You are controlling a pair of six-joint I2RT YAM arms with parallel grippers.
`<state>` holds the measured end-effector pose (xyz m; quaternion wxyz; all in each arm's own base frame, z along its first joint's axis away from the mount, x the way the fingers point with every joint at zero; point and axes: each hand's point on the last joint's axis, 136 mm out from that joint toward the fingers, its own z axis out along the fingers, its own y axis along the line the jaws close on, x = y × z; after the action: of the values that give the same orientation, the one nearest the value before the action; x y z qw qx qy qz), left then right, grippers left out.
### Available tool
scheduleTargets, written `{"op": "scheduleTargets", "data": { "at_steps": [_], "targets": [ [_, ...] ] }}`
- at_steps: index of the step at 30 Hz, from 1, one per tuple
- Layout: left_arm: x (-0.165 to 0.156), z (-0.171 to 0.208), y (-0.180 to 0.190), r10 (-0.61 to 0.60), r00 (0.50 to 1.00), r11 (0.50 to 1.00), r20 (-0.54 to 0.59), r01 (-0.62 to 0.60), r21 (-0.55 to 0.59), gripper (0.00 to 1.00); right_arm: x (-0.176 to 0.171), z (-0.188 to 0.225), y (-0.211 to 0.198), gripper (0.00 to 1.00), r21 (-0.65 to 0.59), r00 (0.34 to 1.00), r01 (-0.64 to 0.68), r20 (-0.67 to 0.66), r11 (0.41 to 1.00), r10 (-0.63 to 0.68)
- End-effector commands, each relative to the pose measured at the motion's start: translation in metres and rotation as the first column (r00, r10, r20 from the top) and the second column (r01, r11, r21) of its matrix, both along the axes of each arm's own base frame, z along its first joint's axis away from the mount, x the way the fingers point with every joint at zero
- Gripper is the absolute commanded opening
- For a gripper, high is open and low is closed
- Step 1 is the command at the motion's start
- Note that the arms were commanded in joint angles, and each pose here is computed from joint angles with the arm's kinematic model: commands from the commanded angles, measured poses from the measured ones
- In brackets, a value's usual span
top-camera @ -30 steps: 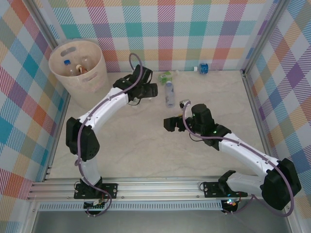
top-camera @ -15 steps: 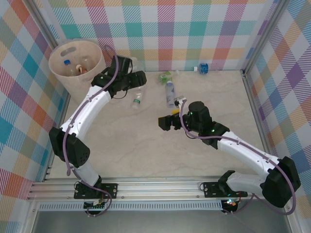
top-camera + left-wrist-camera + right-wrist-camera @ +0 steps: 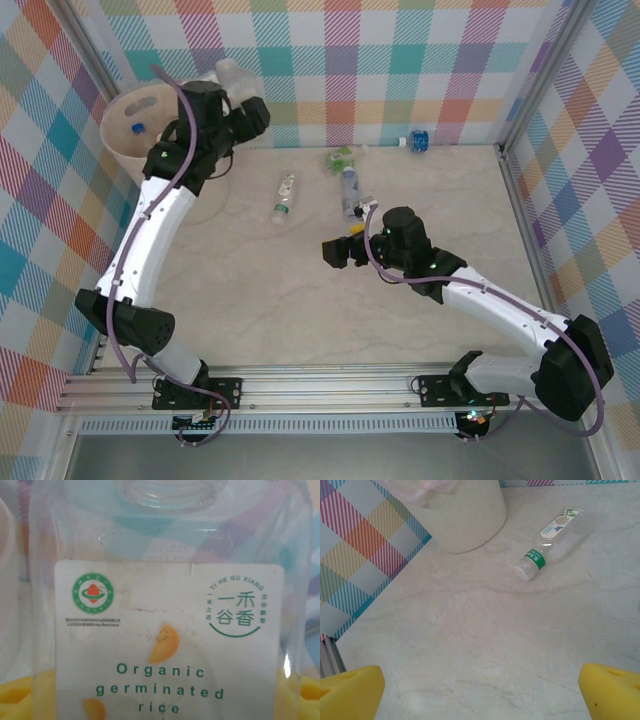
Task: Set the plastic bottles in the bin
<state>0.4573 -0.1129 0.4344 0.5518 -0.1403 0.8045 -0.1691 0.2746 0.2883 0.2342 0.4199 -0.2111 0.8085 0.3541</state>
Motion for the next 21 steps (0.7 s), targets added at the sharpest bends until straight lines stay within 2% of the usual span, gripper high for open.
{"op": "scheduleTargets", "data": {
  "at_steps": [1,8,14,21],
  "targets": [
    [-0.003,0.053,0.044,0.153,0.975,0.988,0.159,-0.155,0.003,0.59,0.003,0.017,0.005,1.00,0.011,0.998,-0.009,0.059,1.000,0.009],
    [0.017,0.059,0.109,0.325,0.926,0.940,0.192,-0.338,0.037,0.59,0.006,0.012,0.006,1.00,0.002,0.999,-0.005,0.054,1.000,0.005],
    [0.042,0.043,0.149,0.397,0.907,0.913,0.140,-0.406,0.040,0.59,0.007,0.009,0.006,1.00,-0.012,0.999,-0.002,0.047,1.000,0.003],
    [0.058,0.019,0.188,0.522,0.845,0.849,0.115,-0.528,0.024,0.59,0.010,0.000,0.002,1.00,-0.037,0.999,0.026,0.038,0.999,-0.025]
  ]
}}
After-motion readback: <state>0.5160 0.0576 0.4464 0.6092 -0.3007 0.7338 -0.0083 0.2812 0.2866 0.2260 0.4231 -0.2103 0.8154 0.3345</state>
